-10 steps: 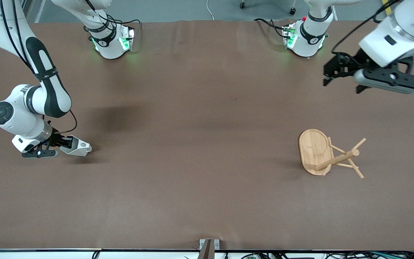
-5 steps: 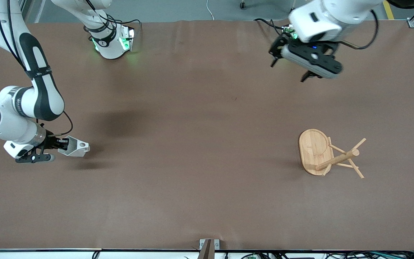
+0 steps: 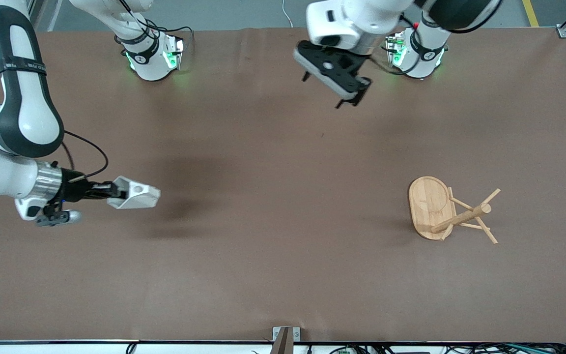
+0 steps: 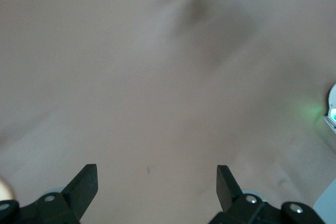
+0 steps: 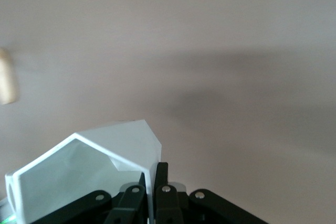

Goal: Hang cup on rack
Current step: 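Bring the cup toward the left gripper and grasp it with the left gripper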

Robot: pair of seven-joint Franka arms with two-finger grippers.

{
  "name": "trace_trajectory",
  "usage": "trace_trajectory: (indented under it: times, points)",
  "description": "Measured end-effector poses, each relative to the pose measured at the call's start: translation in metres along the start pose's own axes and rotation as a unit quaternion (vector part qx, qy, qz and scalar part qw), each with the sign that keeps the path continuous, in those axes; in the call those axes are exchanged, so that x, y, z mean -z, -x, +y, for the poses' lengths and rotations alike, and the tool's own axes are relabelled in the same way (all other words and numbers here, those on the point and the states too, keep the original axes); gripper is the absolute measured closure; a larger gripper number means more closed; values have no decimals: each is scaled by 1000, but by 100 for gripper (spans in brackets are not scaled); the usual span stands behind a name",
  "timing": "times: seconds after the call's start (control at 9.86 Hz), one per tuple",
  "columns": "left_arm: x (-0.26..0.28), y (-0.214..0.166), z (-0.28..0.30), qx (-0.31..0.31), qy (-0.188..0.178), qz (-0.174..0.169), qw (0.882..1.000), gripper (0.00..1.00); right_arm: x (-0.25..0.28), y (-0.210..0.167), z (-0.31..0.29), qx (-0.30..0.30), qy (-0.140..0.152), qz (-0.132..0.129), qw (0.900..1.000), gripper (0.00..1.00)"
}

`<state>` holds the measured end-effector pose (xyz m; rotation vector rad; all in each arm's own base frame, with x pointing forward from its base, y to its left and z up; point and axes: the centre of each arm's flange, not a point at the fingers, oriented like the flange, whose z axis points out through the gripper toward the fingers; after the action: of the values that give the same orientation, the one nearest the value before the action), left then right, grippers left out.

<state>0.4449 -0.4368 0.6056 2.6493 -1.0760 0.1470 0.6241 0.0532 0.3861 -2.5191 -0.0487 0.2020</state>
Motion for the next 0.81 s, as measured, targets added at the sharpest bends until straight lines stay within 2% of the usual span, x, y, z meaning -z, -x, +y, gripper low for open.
trace_trajectory:
  times: [0.2, 0.41, 0.61, 0.81]
  points:
    - [-30, -19, 21, -70, 29, 36, 996, 0, -23, 11, -35, 25, -97, -49, 994, 95]
    - [-51, -32, 32, -111, 52, 68, 990, 0, -36, 23, -54, 68, -173, -81, 979, 95]
    - [-61, -42, 37, -137, 73, 103, 982, 0, -58, 40, -76, 102, -225, -93, 965, 96]
    - [-76, -52, 36, -155, 92, 132, 975, 0, -83, 59, -110, 106, -266, -106, 952, 96]
